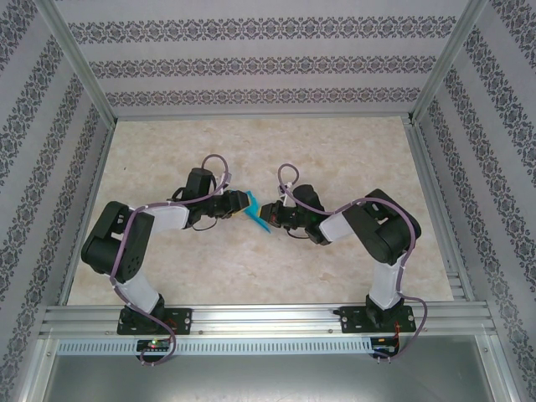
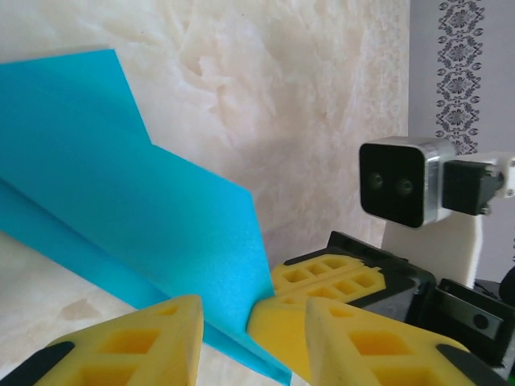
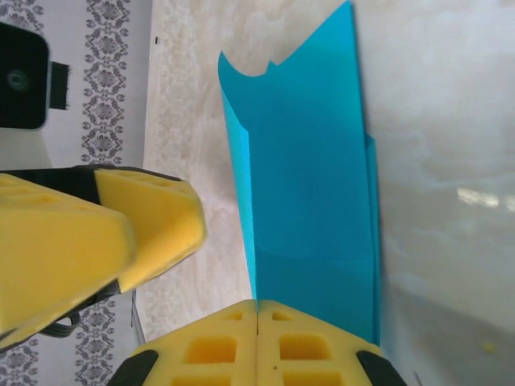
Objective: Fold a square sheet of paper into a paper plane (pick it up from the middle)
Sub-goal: Fold the wing for the fifth time at the center of the table.
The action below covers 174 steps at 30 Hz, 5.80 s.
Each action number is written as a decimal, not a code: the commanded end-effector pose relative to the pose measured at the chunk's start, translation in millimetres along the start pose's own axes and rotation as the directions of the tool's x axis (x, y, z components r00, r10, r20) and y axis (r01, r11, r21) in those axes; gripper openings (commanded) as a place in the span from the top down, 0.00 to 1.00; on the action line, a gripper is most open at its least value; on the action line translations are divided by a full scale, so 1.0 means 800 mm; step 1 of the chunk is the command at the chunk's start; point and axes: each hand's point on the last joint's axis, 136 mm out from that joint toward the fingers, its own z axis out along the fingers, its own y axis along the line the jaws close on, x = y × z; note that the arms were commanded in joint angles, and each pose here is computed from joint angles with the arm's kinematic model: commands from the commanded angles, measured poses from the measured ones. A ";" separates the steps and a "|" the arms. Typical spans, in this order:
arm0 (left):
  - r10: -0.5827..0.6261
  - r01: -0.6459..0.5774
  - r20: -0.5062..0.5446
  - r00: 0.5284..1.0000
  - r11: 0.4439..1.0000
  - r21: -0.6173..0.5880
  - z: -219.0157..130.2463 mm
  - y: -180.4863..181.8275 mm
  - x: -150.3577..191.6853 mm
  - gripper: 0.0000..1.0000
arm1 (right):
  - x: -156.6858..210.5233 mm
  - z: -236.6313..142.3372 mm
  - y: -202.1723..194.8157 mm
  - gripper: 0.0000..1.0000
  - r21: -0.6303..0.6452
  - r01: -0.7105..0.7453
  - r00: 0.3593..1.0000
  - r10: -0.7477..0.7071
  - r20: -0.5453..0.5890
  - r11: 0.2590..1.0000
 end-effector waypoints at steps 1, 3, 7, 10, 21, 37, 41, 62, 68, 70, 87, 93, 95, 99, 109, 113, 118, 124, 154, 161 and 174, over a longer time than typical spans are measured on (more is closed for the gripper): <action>0.090 -0.091 0.016 0.996 0.994 0.057 0.008 -0.025 -0.011 0.62 | -0.002 -0.003 -0.009 1.00 -0.006 -0.047 0.999 0.047 0.013 0.999; 0.088 -0.088 0.010 0.996 0.994 0.057 0.011 -0.024 -0.011 0.62 | -0.001 -0.003 -0.014 1.00 0.003 -0.063 0.998 0.063 0.012 0.998; 0.091 -0.090 -0.008 0.996 0.994 0.062 0.018 -0.024 -0.007 0.63 | 0.002 -0.004 -0.025 1.00 0.037 -0.082 0.997 0.082 0.005 0.996; 0.092 -0.091 -0.015 0.996 0.994 0.057 0.021 -0.023 -0.006 0.63 | 0.007 -0.003 -0.033 1.00 0.062 -0.093 0.996 0.093 -0.008 0.994; 0.084 -0.082 -0.050 0.995 0.996 0.036 0.034 -0.011 0.001 0.66 | 0.010 -0.002 -0.049 1.00 0.106 -0.123 0.992 0.126 -0.016 0.987; 0.018 -0.022 -0.048 0.999 0.997 -0.074 0.045 0.022 -0.003 0.73 | 0.010 -0.002 -0.041 0.97 0.108 -0.092 0.994 0.098 -0.053 0.990; 0.015 -0.019 -0.047 0.999 0.997 -0.079 0.047 0.023 -0.005 0.73 | 0.011 -0.001 -0.041 0.97 0.109 -0.092 0.993 0.099 -0.065 0.990; -0.086 0.077 -0.030 0.996 0.971 -0.226 0.055 0.069 -0.005 0.75 | 0.003 -0.010 -0.022 0.75 0.146 0.251 0.960 -0.227 -0.165 0.957; -0.106 0.094 -0.035 0.994 0.966 -0.243 0.056 0.075 -0.002 0.75 | 0.005 -0.013 -0.021 0.73 0.139 0.413 0.897 -0.375 -0.236 0.900; -0.109 0.097 -0.037 0.993 0.964 -0.246 0.056 0.076 -0.002 0.76 | 0.007 -0.012 -0.020 0.72 0.134 0.452 0.875 -0.409 -0.259 0.882; -0.135 0.117 -0.048 0.990 0.955 -0.274 0.057 0.082 0.000 0.76 | 0.023 0.002 -0.020 0.71 0.107 0.662 0.728 -0.602 -0.329 0.742; -0.139 0.120 -0.050 0.989 0.953 -0.278 0.057 0.083 0.000 0.77 | 0.016 0.004 -0.027 0.73 0.145 0.699 0.704 -0.638 -0.313 0.700; -0.142 0.122 -0.052 0.989 0.952 -0.280 0.056 0.083 0.000 0.77 | 0.017 0.005 -0.027 0.73 0.146 0.711 0.693 -0.650 -0.310 0.688; -0.142 0.121 -0.057 0.988 0.953 -0.278 0.057 0.081 -0.001 0.77 | 0.024 0.006 -0.027 0.73 0.150 0.754 0.650 -0.693 -0.311 0.640; -0.138 0.119 -0.057 0.989 0.958 -0.263 0.054 0.072 -0.008 0.77 | 0.016 -0.001 -0.025 0.88 0.204 0.780 0.625 -0.726 -0.287 0.591; -0.105 0.093 -0.048 0.993 0.975 -0.200 0.044 0.046 -0.024 0.76 | 0.016 -0.003 -0.013 0.99 0.167 0.750 0.661 -0.711 -0.241 0.640; -0.010 0.009 -0.002 1.000 0.993 -0.120 0.018 0.001 -0.046 0.70 | 0.018 -0.003 0.001 1.00 0.112 0.689 0.722 -0.663 -0.200 0.716; 0.056 -0.054 0.036 0.998 0.996 -0.068 -0.002 -0.019 -0.044 0.64 | 0.012 -0.011 0.012 1.00 0.054 0.581 0.810 -0.572 -0.129 0.812; 0.101 -0.097 -0.078 0.992 0.994 0.045 0.043 0.005 0.019 0.67 | 0.031 0.000 -0.047 1.00 0.125 0.212 0.960 -0.183 -0.209 0.969; 0.112 -0.108 -0.087 0.990 0.993 0.051 0.044 0.010 0.028 0.68 | 0.032 0.000 -0.059 1.00 0.150 0.144 0.971 -0.111 -0.210 0.978; 0.080 -0.081 -0.092 0.992 0.997 -0.007 0.057 0.032 0.026 0.75 | 0.035 -0.002 -0.072 1.00 0.194 0.083 0.974 -0.038 -0.225 0.977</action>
